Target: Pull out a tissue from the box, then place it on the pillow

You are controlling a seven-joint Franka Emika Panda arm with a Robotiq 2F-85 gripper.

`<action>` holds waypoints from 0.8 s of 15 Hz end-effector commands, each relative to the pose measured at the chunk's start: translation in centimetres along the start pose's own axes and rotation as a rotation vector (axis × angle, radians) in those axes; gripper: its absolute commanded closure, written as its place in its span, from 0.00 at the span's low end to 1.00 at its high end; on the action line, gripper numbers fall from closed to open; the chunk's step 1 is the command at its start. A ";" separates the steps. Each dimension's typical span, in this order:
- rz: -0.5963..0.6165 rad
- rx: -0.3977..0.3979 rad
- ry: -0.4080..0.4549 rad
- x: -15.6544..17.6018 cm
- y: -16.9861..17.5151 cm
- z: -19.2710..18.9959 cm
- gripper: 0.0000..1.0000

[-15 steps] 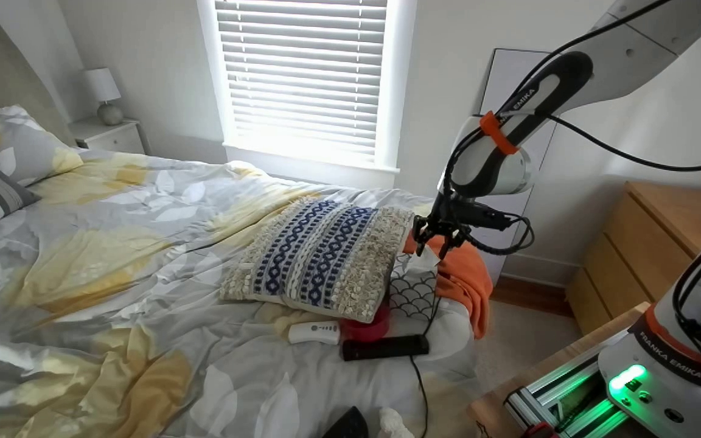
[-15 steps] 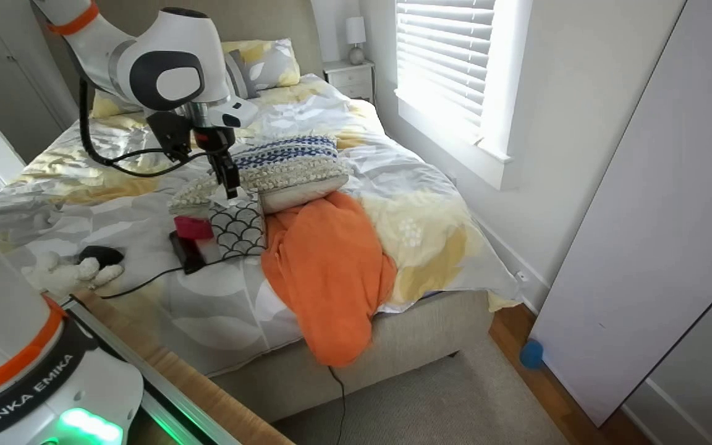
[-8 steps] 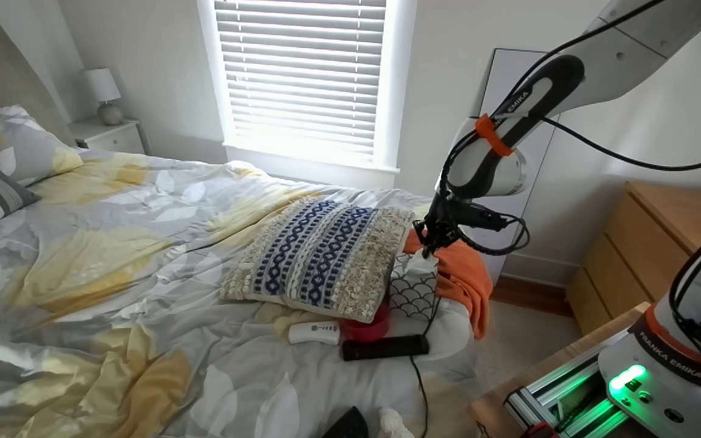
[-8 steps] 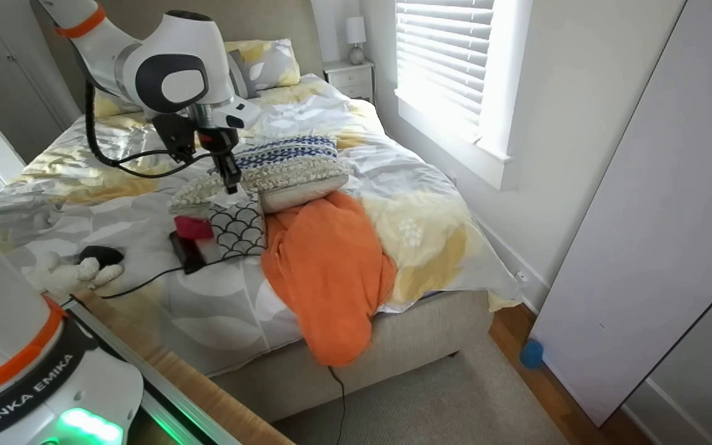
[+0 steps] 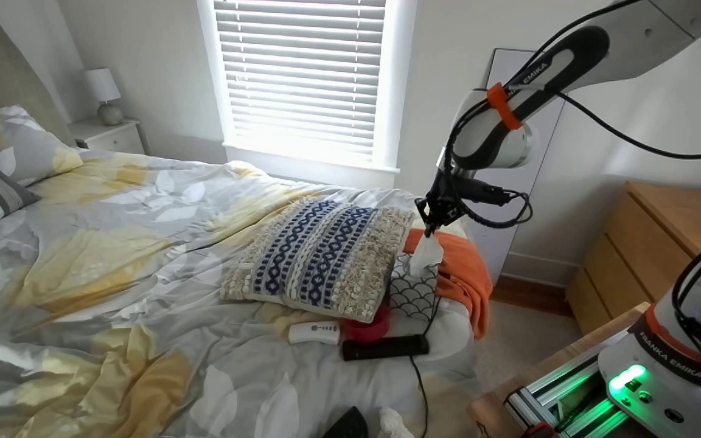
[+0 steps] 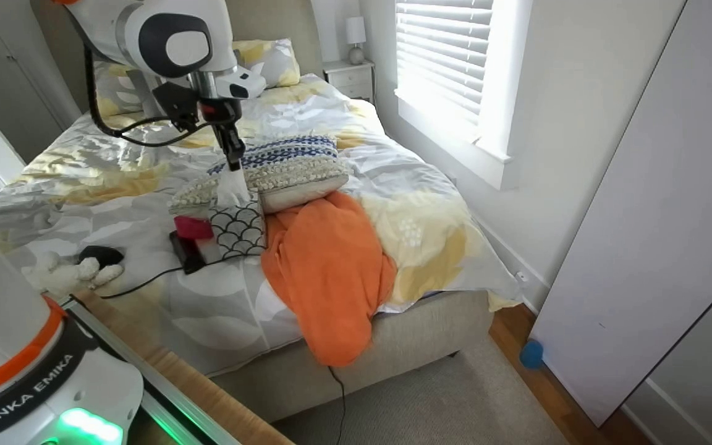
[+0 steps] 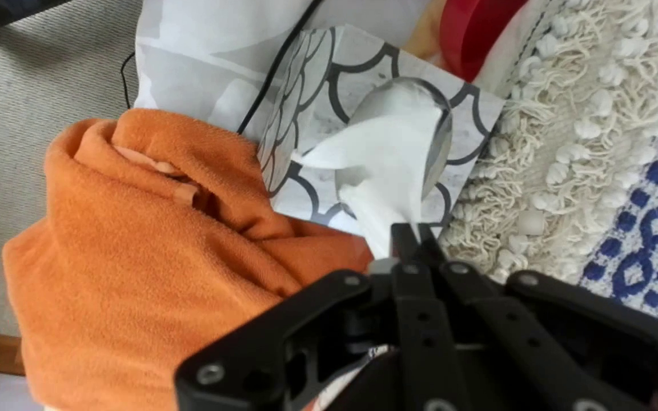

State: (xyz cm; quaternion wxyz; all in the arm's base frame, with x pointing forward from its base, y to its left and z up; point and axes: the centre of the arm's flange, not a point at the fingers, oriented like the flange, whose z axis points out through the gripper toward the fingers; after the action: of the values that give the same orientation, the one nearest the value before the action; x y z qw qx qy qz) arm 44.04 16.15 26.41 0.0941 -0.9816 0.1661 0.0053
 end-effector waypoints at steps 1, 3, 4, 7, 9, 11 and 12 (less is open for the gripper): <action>-0.019 -0.006 0.031 0.6 -1.4 -5.6 1.00; -0.044 0.016 0.068 1.1 -2.5 -8.0 1.00; -0.053 0.028 0.094 1.4 -3.1 -9.1 1.00; -0.071 0.035 0.159 2.0 -4.0 -11.7 1.00; -0.069 0.033 0.211 2.5 -4.1 -13.3 1.00; -0.056 0.025 0.283 3.1 -3.9 -14.7 1.00; -0.043 0.024 0.325 3.5 -3.8 -15.3 1.00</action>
State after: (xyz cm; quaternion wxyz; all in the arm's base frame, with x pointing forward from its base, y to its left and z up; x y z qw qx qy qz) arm 47.93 16.13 40.39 0.0958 -0.9790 0.1384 -0.1153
